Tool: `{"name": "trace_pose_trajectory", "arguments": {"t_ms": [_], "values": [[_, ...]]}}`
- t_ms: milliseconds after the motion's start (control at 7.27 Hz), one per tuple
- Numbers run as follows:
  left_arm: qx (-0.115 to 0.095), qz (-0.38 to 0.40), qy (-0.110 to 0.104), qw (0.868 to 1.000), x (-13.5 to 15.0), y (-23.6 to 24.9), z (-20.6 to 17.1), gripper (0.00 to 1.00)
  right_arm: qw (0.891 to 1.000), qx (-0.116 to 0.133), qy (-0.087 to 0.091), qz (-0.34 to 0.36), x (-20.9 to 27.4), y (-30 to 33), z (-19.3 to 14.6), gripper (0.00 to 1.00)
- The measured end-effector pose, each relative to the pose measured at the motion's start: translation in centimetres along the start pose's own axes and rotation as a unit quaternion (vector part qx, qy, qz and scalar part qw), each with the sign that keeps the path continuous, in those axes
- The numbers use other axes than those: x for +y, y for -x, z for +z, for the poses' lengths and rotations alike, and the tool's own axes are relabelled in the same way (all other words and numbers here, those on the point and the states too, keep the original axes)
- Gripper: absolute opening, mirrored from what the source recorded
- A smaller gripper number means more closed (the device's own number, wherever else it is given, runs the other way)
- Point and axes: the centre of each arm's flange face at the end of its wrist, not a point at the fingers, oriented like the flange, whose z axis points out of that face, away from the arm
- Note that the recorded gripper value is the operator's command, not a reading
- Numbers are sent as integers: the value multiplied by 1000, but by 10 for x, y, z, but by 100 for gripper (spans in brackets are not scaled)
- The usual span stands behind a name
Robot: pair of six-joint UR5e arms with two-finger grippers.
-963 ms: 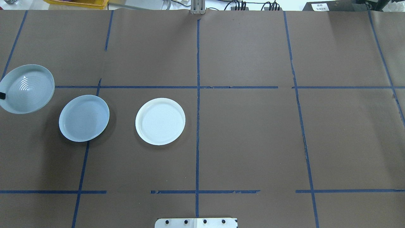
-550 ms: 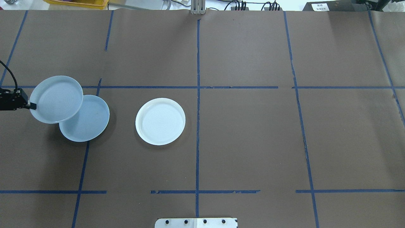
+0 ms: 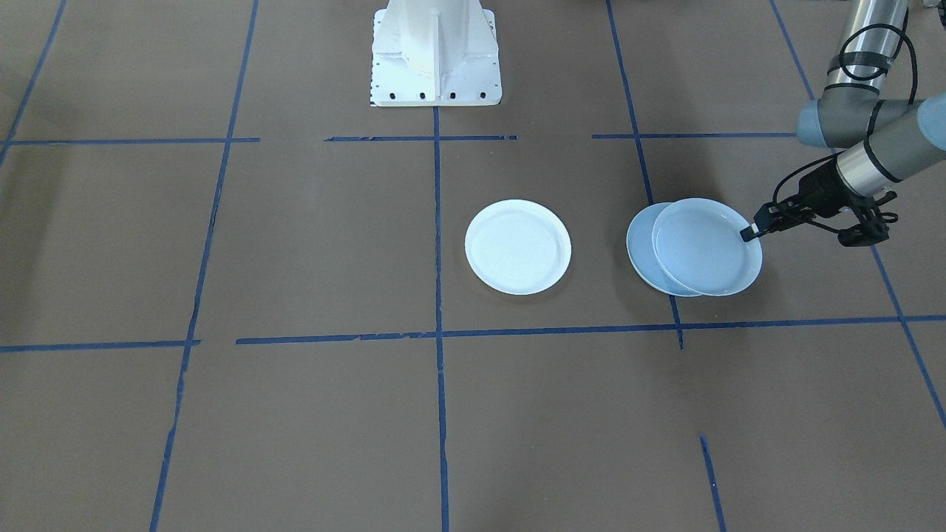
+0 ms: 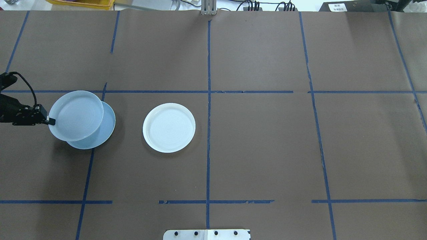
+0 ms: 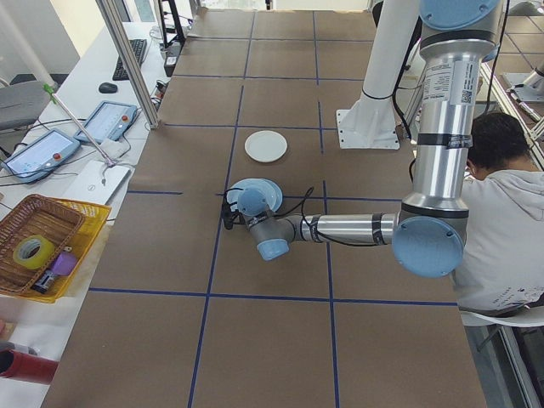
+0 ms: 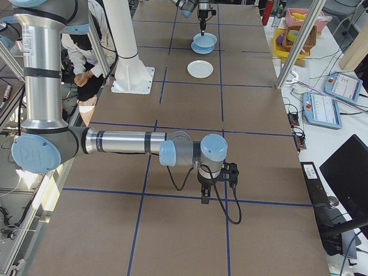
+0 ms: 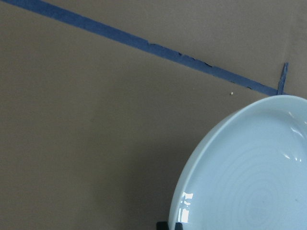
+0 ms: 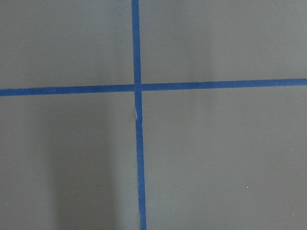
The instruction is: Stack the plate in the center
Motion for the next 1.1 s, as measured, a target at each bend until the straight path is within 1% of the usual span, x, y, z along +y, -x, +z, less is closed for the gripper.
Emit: {"name": "trace_pose_trajectory", "arguments": {"t_ms": [138,275,550,688,826,963,1101], "values": [[1,5,5,1000,4,-5,4,84,1000,0,0,0,0,0,0,100],[1,7,6,1000,6,-7,7,100,1000,0,0,0,0,0,0,100],[5,12,2,1000,5,-15,7,100,1000,0,0,0,0,0,0,100],[18,17,5,1000,7,-35,2,100,1000,0,0,0,0,0,0,100],[36,17,8,999,11,-63,-6,100,1000,0,0,0,0,0,0,100],[51,14,5,999,11,-93,-10,100,1000,0,0,0,0,0,0,100],[60,9,-3,998,11,-124,-2,100,1000,0,0,0,0,0,0,100]]}}
